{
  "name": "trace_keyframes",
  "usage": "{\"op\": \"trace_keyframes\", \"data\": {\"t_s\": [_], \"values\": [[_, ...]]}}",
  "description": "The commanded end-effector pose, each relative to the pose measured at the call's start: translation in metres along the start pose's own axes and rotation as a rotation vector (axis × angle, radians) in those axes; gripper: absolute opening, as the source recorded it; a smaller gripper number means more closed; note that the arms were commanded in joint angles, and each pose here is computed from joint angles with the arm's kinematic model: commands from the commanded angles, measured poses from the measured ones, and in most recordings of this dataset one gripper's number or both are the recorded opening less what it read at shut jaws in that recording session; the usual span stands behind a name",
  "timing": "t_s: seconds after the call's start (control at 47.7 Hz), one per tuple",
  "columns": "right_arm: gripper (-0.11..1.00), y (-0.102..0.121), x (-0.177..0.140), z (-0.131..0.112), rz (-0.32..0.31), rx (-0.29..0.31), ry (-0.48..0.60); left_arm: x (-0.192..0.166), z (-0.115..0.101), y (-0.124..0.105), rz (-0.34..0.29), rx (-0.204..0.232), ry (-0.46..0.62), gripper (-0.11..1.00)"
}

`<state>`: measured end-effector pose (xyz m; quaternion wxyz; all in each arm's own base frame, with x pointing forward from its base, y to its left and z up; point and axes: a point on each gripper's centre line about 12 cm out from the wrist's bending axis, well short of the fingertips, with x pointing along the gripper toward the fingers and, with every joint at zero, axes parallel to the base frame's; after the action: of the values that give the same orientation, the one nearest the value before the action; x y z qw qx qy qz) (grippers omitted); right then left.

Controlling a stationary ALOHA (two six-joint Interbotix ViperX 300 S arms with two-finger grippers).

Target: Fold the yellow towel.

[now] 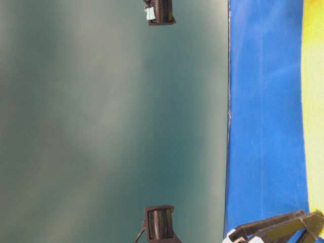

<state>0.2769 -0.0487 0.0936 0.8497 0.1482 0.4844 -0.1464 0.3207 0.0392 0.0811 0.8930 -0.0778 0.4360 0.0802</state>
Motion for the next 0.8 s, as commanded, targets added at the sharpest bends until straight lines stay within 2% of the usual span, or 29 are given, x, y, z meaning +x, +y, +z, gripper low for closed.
{"op": "trace_keyframes", "data": {"t_s": [0.0, 0.084, 0.147, 0.251, 0.293, 0.335, 0.377, 0.545, 0.775], "values": [[0.57, 0.004, -0.002, 0.006, 0.011, -0.003, -0.021, -0.001, 0.002, -0.001, -0.001, 0.000, -0.001, 0.56], [0.48, 0.007, -0.002, 0.005, 0.017, -0.011, -0.019, -0.001, 0.001, -0.002, -0.003, 0.006, 0.011, 0.52], [0.37, 0.012, -0.002, 0.003, 0.024, -0.025, -0.015, 0.000, 0.000, -0.004, -0.005, 0.013, 0.036, 0.46], [0.10, 0.018, -0.002, 0.000, 0.036, -0.042, -0.009, 0.001, -0.002, -0.009, -0.011, 0.033, 0.075, 0.25], [0.04, 0.019, -0.002, -0.001, 0.039, -0.041, -0.008, 0.001, -0.003, -0.011, -0.014, 0.038, 0.085, 0.16], [0.04, 0.020, -0.002, -0.001, 0.040, -0.035, -0.006, 0.001, -0.003, -0.014, -0.017, 0.043, 0.090, 0.06], [0.04, 0.020, -0.002, -0.002, 0.041, -0.033, -0.005, 0.001, -0.002, -0.014, -0.018, 0.044, 0.090, 0.02], [0.04, 0.020, -0.003, 0.002, 0.041, -0.031, -0.013, -0.001, 0.000, -0.014, -0.019, 0.043, 0.085, 0.02], [0.04, 0.019, -0.026, 0.015, 0.040, -0.015, -0.058, -0.035, 0.032, -0.019, -0.029, 0.024, 0.028, 0.02]]}}
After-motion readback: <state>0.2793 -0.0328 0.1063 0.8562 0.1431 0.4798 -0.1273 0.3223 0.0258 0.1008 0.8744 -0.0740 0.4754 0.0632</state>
